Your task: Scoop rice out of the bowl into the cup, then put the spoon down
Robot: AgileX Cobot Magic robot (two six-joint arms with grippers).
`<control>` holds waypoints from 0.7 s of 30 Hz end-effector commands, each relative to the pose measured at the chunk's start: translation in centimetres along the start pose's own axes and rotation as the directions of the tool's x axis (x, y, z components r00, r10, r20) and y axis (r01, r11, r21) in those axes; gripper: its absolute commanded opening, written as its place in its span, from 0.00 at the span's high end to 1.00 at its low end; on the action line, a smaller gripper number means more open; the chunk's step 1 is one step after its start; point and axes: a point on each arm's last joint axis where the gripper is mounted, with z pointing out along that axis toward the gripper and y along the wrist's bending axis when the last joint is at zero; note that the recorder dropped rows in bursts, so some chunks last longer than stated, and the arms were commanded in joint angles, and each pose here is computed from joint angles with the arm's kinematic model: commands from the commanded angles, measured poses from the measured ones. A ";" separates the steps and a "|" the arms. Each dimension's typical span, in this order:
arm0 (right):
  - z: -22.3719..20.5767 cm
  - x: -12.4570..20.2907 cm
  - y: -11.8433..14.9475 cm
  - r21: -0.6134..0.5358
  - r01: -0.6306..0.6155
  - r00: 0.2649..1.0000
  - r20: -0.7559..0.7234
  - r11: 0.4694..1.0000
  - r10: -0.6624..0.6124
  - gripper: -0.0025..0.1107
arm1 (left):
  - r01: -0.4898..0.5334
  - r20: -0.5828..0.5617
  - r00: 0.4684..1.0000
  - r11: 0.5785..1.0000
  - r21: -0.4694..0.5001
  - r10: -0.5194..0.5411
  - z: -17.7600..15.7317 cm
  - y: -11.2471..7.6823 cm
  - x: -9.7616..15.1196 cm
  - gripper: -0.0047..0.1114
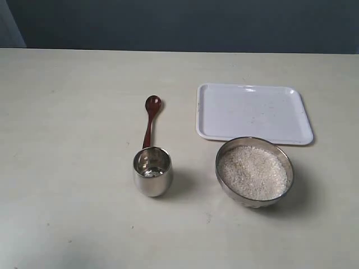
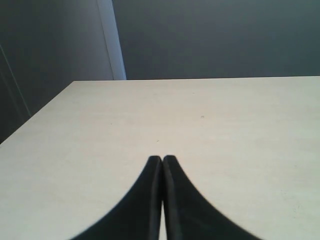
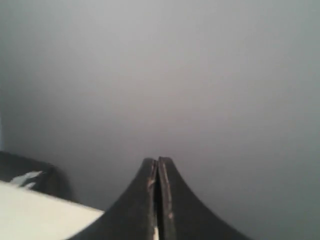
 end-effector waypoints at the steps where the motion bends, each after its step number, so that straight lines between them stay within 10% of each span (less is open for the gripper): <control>1: -1.7 -1.1 -1.7 0.503 0.214 0.973 -0.030 0.837 -0.230 0.99 | 0.008 0.022 1.000 1.000 0.004 -0.008 -0.1 0.0 -0.3 0.96; 4: -2.6 -1.4 -2.8 0.598 0.343 0.939 -0.190 0.725 -0.288 0.99 | 0.008 0.022 1.000 1.000 0.004 -0.008 -0.1 0.0 -0.3 0.96; 10: -1.4 0.7 0.4 0.136 0.283 0.813 -0.559 0.949 -0.162 0.99 | 0.008 0.022 1.000 1.000 0.004 -0.008 -0.1 0.0 -0.3 0.96; 16: 2.3 1.4 2.7 0.001 0.201 0.666 -0.734 0.980 -0.136 0.99 | 0.008 0.022 1.000 1.000 0.004 -0.008 -0.1 0.0 -0.3 0.96; 21: 5.9 0.8 7.2 -0.086 0.107 0.702 -0.699 0.991 -0.136 0.99 | 0.008 0.022 1.000 1.000 0.004 -0.008 -0.1 0.0 -0.3 0.96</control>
